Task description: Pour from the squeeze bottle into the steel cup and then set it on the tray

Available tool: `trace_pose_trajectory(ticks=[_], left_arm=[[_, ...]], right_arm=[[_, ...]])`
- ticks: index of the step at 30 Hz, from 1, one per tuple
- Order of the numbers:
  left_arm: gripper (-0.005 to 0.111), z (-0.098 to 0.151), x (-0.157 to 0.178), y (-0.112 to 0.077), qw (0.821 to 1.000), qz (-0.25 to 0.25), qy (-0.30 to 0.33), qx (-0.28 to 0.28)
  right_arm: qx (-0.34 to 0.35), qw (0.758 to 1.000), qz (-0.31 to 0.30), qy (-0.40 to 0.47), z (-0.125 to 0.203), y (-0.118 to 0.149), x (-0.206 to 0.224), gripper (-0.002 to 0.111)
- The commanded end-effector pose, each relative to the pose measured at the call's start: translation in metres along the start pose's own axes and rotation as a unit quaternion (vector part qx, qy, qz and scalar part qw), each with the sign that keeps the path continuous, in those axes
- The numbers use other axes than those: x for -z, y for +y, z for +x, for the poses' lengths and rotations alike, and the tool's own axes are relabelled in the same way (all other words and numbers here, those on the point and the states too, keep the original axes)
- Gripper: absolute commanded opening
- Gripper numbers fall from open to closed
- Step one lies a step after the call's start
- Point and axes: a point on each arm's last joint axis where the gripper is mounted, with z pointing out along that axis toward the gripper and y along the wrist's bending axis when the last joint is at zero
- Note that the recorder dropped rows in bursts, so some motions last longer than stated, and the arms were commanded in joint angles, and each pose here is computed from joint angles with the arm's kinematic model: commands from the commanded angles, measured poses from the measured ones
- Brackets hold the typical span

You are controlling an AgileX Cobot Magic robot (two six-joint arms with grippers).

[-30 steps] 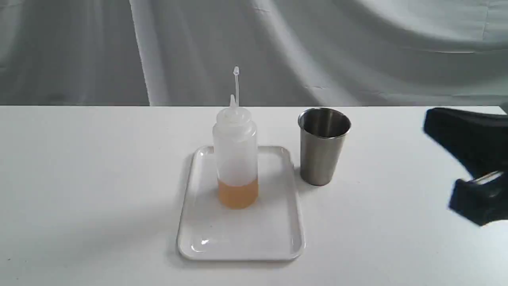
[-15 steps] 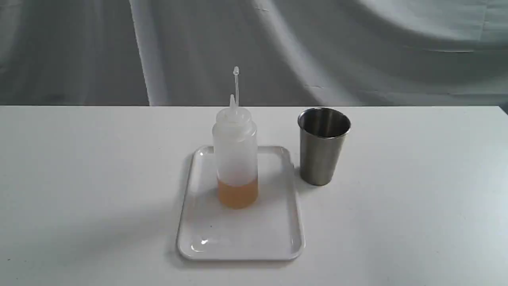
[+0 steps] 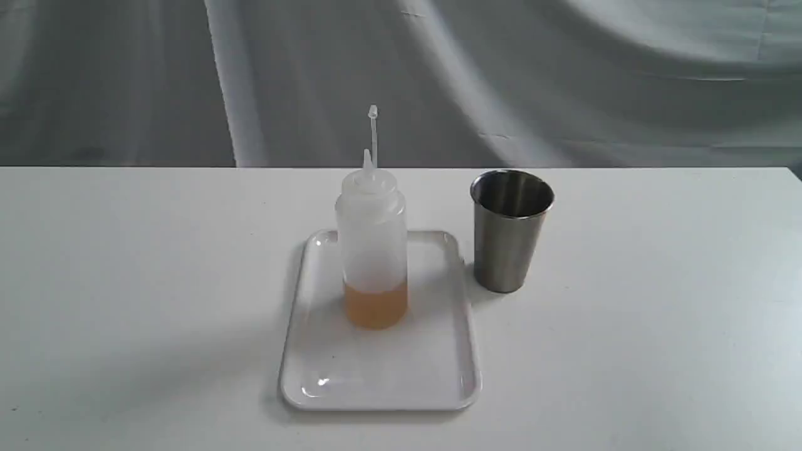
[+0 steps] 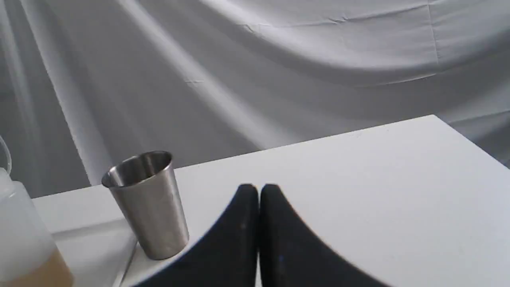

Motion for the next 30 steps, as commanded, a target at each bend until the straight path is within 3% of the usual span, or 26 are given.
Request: trace_pose_trajectory(ticks=[1, 19, 30], left_arm=[[0.008, 0.001, 0.000, 0.000, 1.000, 0.001, -0.004, 0.000], [0.008, 0.001, 0.000, 0.000, 1.000, 0.001, -0.004, 0.000], [0.008, 0.001, 0.000, 0.000, 1.000, 0.001, -0.004, 0.000]], right_arm=[[-0.007, 1.000, 0.003, -0.003, 0.009, -0.002, 0.002, 0.000], [0.029, 0.994, 0.056, 0.089, 0.029, -0.013, 0.013, 0.000], [0.044, 0.993, 0.060, 0.091, 0.029, -0.014, 0.014, 0.000]])
